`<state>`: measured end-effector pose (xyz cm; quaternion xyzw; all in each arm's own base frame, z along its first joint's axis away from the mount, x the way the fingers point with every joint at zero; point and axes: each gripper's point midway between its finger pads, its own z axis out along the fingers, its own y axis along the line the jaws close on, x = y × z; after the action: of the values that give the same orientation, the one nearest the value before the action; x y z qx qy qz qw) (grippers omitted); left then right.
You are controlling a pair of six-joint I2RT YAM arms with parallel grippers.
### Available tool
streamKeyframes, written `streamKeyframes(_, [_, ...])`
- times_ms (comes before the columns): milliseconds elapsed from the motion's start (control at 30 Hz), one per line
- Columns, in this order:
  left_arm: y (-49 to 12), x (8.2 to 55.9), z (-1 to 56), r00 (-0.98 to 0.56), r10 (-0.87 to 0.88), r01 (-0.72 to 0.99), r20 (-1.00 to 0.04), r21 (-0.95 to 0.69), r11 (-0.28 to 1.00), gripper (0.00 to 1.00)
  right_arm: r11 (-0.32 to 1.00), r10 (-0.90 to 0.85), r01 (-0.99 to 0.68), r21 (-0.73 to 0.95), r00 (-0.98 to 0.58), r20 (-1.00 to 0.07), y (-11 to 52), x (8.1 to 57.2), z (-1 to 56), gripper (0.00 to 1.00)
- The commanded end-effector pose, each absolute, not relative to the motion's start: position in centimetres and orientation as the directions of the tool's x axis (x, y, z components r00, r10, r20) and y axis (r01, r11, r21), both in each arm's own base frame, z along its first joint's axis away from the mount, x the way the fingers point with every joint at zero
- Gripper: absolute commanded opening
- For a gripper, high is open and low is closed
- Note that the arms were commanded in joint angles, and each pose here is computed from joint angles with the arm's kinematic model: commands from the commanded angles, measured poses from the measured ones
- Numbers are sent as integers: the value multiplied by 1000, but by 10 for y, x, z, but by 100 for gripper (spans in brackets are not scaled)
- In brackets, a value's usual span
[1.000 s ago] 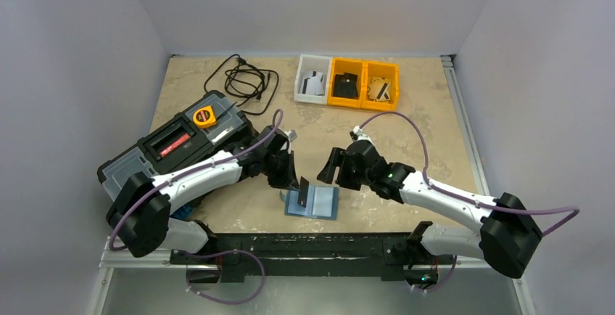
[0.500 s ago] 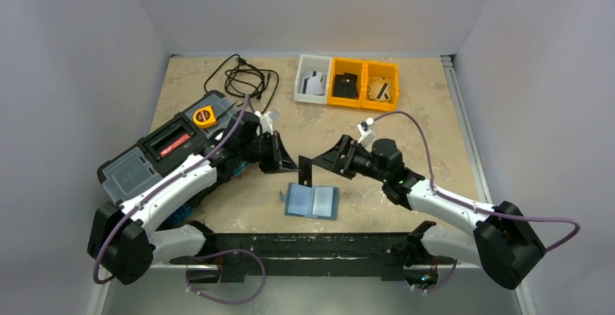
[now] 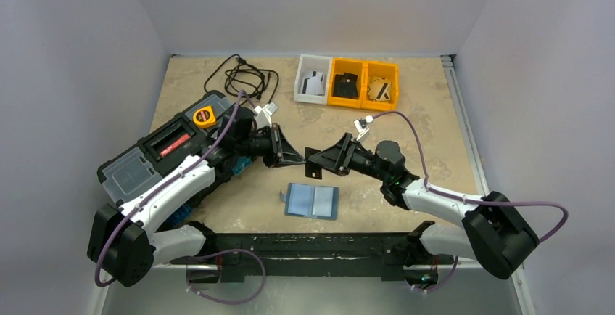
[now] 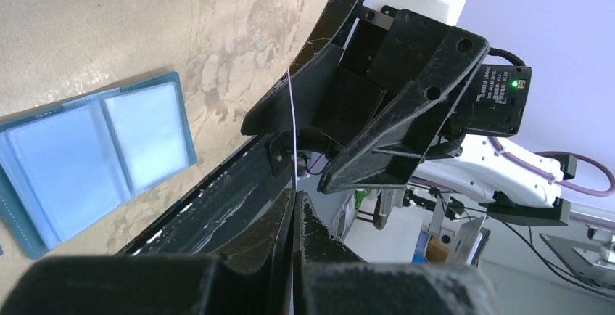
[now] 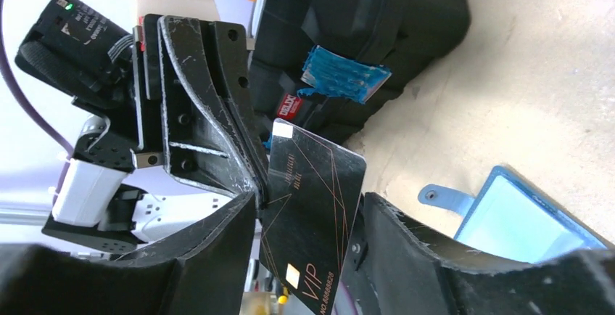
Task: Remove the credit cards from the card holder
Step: Place the credit card in the storage box.
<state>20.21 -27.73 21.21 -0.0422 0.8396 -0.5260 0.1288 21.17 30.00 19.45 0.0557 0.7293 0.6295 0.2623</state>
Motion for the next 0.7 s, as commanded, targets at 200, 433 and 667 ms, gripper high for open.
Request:
streamKeyframes(200, [-278, 199, 213, -969, -181, 81, -171, -903, 422, 0, 109, 405, -299, 948, -857, -317, 303, 208, 222, 0])
streamKeyframes(433, [-262, 197, 210, -955, -179, 109, -238, -838, 534, 50, 236, 419, -291, 927, -830, -368, 296, 222, 215, 0])
streamKeyframes(667, [-238, 197, 220, -923, -157, 169, -352, -734, 658, 81, 443, 494, -224, 868, -747, -445, 248, 293, 221, 0])
